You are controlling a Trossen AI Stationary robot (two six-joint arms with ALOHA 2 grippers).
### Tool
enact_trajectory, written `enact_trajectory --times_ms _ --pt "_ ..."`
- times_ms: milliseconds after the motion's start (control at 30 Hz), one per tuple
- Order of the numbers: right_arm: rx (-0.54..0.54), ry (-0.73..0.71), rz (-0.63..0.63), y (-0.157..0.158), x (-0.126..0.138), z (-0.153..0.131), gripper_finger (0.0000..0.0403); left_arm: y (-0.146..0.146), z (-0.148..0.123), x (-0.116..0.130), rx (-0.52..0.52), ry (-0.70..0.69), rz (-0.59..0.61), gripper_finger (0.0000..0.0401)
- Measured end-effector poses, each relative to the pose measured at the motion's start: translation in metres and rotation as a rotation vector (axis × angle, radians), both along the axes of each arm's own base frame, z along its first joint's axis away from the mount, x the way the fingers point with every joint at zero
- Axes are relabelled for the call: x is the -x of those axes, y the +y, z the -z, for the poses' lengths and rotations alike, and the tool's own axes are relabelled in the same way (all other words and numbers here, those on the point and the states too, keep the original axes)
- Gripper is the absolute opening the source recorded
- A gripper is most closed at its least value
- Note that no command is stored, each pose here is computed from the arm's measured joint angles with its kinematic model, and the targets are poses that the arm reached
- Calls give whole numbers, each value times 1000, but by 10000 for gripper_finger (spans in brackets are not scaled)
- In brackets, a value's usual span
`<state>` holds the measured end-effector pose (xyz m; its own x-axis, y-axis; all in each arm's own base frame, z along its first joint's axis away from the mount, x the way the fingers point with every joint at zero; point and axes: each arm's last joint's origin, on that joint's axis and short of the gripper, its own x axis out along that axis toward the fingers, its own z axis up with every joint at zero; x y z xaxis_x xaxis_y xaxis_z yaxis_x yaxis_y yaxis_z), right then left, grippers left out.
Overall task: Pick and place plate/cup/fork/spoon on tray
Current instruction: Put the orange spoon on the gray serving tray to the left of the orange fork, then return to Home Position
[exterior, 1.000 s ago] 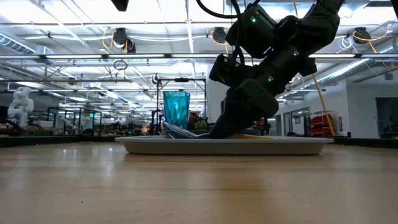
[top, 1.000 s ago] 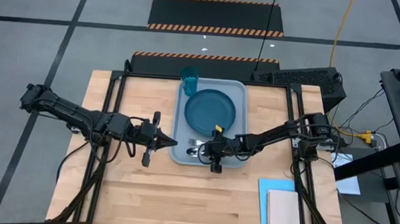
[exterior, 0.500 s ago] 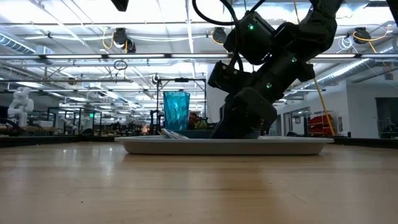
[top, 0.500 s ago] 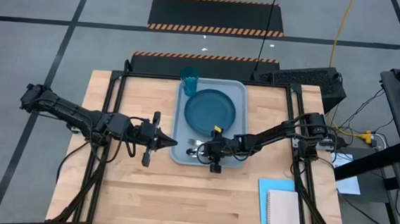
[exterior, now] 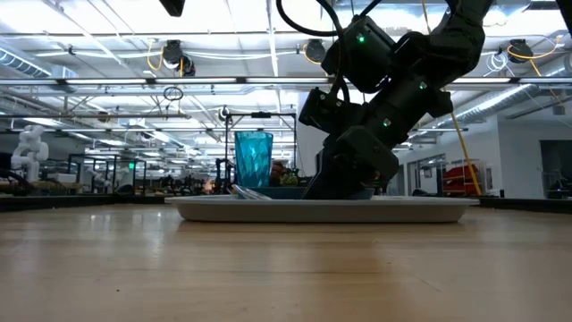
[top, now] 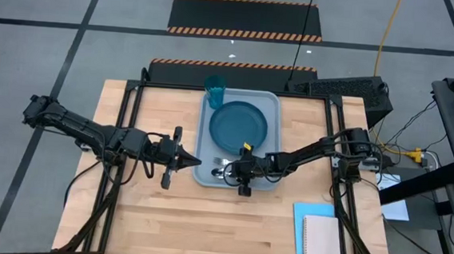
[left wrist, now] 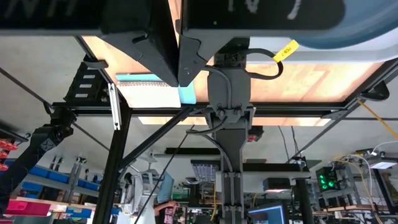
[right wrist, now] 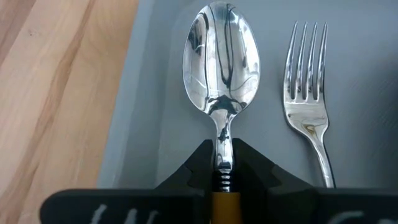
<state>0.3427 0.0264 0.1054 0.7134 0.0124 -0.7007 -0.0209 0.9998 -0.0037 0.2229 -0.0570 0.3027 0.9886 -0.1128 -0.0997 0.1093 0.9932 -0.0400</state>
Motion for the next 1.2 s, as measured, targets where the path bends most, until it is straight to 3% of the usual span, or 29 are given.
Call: enact_trajectory --times_ms 167,600,1200 --pt "1 0 1 0 0 0 39 0 0 0 0 0 0 10" --pt "10 -16 14 -1 -1 -1 99 0 0 0 0 0 0 10" --pt "46 -72 9 5 6 -34 106 0 0 0 21 2 -2 10"
